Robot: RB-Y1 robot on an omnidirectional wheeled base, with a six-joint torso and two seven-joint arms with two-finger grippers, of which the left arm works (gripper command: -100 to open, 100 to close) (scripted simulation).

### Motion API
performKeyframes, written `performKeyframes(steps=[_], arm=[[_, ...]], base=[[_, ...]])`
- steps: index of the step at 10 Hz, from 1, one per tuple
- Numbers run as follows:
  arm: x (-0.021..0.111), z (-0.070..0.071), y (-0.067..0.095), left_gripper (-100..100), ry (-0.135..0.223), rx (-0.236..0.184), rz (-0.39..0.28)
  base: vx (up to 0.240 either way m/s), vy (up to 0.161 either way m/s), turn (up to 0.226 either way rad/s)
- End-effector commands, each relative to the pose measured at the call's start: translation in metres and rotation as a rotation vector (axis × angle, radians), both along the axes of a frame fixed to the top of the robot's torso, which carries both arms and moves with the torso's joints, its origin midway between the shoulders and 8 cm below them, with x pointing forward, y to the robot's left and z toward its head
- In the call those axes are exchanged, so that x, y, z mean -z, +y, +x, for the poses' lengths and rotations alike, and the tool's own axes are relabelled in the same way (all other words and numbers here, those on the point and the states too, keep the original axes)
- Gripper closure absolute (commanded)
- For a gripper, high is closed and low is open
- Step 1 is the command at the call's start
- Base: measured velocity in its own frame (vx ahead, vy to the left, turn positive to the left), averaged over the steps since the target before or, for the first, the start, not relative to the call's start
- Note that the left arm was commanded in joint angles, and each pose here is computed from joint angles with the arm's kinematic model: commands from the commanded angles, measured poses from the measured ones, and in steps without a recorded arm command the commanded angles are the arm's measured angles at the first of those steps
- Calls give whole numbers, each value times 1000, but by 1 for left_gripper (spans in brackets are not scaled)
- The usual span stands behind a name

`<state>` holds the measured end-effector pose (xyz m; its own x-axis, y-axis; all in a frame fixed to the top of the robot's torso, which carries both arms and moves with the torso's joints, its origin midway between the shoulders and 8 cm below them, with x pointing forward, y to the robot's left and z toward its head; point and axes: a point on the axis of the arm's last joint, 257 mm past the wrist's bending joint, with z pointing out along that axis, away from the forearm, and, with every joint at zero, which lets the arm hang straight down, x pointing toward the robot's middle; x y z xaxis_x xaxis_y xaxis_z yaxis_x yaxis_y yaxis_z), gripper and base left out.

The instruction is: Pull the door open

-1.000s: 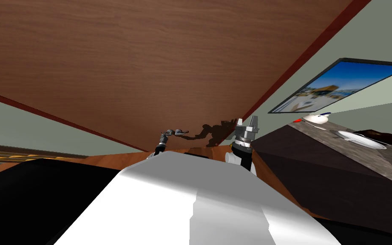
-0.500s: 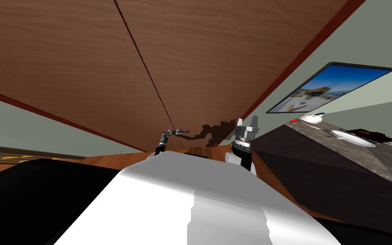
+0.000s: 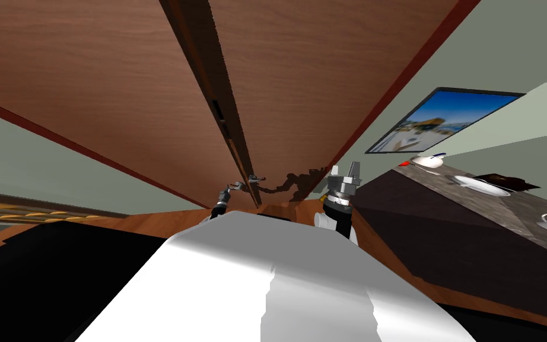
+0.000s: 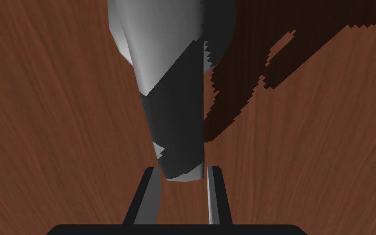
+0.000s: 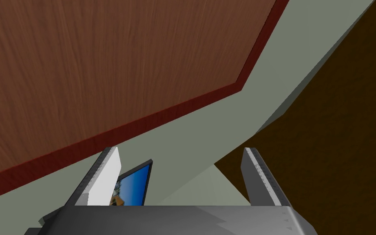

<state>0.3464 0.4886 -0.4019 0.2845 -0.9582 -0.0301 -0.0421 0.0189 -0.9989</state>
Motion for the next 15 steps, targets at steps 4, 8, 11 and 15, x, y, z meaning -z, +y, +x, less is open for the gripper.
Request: performKeyframes(steps=[4, 8, 11, 15], arm=[[-4, -13, -4, 100, -6, 56, 1], [-9, -3, -31, 100, -33, 133, -17], [-10, -15, -23, 100, -31, 136, -8], [-10, -32, -32, 100, -36, 190, -13]], base=[[-159, -21, -121], [-118, 57, -144], [-59, 28, -56], [-177, 30, -127]])
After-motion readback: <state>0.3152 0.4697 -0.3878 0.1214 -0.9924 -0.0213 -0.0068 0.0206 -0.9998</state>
